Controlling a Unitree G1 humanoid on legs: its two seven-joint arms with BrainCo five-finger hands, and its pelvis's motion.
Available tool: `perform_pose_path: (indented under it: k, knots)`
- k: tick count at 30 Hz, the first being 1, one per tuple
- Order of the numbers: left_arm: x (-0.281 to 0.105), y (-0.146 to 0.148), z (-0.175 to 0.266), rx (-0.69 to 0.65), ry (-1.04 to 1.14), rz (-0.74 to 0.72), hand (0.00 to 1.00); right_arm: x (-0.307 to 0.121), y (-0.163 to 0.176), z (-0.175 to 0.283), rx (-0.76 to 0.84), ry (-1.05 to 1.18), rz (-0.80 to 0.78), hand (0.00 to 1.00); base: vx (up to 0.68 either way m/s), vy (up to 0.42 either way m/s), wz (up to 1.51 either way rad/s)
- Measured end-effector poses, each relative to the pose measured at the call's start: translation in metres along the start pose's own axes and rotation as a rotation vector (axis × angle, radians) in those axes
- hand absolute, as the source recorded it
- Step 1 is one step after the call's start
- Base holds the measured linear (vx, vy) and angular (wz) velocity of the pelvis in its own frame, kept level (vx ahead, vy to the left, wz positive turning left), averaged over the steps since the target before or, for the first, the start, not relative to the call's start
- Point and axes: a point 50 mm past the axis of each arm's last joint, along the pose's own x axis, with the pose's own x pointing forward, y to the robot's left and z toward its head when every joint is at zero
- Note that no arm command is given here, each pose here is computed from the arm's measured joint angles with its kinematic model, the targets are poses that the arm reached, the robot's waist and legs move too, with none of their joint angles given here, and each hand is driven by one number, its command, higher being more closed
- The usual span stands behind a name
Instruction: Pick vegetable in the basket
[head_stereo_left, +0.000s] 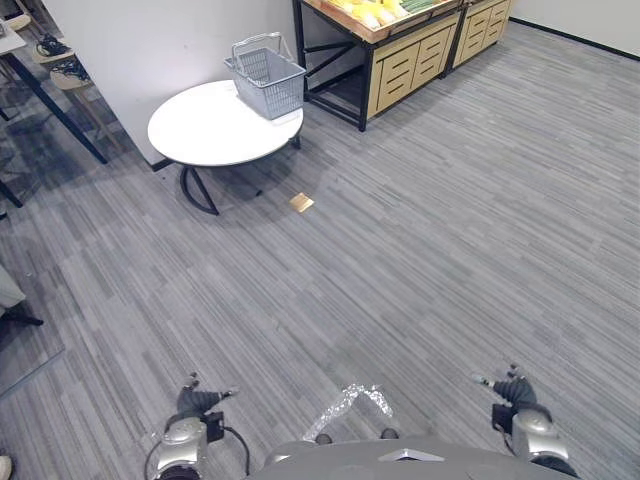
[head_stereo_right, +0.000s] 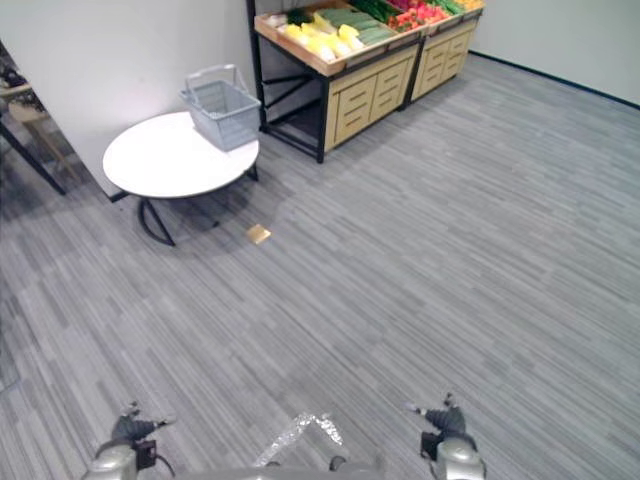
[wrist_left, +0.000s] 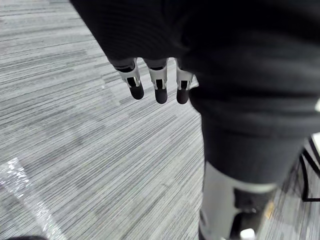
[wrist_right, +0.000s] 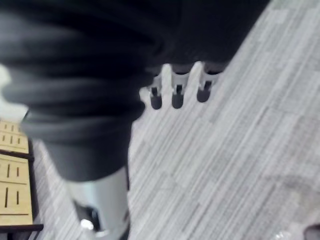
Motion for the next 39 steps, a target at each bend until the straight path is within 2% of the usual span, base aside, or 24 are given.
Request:
perform_pose_path:
  k: [19,28,31,34,39]
  knots:
    - [-0.002,-0.015,0.000,0.051,-0.015,-0.037,0.00,-0.006,0.013,-0.015,-0.046,0.038,0.044,0.00,-0.03,-0.032,0.05]
    - [-0.002,-0.011,0.000,-0.005,-0.014,0.004,0.00,-0.004,0.029,-0.008,-0.032,0.036,0.085,0.00,0.10,-0.040,-0.14]
    - [-0.008,-0.027,0.000,-0.107,-0.020,-0.012,0.00,-0.005,0.024,-0.006,-0.042,0.013,0.071,0.00,0.12,-0.069,-0.32]
    - [-0.012,-0.043,-0.004,-0.096,-0.012,-0.061,0.00,-0.002,0.019,0.003,-0.054,-0.014,0.058,0.00,0.23,0.058,-0.24]
    - [-0.014,-0.050,-0.003,-0.064,-0.026,-0.093,0.00,0.007,0.001,0.026,-0.110,-0.074,0.019,0.00,0.35,0.236,-0.35]
